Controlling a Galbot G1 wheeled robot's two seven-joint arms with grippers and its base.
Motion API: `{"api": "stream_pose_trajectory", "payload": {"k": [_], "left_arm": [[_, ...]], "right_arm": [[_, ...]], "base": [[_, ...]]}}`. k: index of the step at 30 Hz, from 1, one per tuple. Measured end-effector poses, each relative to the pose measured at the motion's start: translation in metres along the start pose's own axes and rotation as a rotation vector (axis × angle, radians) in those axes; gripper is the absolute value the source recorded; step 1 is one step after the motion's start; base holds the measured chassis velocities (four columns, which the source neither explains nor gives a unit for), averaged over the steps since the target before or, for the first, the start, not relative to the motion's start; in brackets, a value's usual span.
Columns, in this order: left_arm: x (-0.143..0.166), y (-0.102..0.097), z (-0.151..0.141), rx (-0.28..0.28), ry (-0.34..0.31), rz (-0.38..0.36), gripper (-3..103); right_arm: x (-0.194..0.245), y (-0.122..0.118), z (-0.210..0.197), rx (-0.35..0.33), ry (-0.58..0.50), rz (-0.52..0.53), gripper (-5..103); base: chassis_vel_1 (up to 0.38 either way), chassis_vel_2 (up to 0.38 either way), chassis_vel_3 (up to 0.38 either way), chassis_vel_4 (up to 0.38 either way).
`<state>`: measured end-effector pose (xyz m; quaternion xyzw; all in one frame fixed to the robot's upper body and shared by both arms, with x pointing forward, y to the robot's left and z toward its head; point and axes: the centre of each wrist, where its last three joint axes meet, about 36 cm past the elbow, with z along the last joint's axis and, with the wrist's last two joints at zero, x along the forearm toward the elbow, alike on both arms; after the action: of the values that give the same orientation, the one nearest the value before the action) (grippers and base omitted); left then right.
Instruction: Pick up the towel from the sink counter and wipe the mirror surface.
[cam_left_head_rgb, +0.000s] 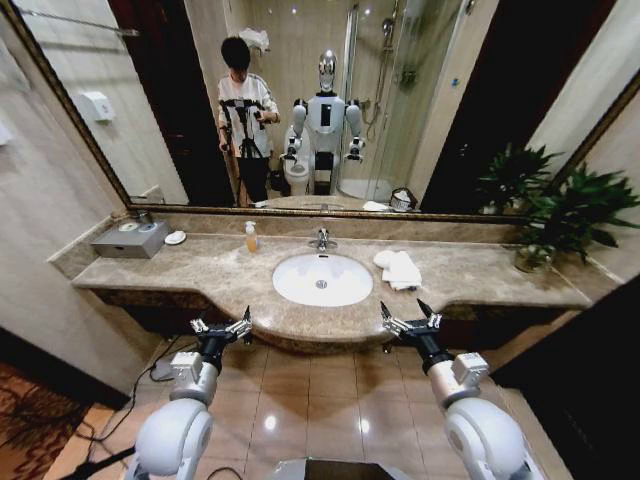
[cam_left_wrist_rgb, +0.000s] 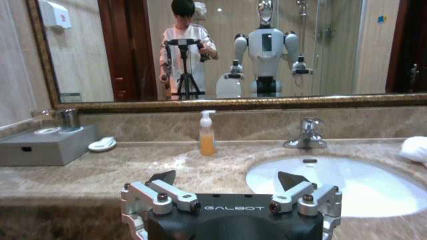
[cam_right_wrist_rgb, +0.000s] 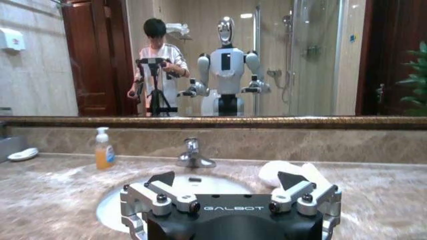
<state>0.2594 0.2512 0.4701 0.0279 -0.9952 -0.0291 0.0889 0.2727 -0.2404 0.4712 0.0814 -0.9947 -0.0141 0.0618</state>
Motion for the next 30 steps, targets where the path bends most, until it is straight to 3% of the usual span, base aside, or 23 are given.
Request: {"api": "stream_pose_trajectory", "payload": {"k": [20, 30], "left_arm": [[0.000, 0.000, 0.000, 0.000, 0.000, 0.000, 100], [0.000, 0.000, 0.000, 0.000, 0.000, 0.000, 100]], "right_arm": [[0.002, 0.004, 0.016, -0.011, 0.018, -0.005, 100], [-0.005, 0.002, 0.031, -0.019, 0.006, -0.008, 100]], "base": [[0.218, -0.218, -0.221, 0.220], [0.043, -0.062, -0.065, 0.055]]}}
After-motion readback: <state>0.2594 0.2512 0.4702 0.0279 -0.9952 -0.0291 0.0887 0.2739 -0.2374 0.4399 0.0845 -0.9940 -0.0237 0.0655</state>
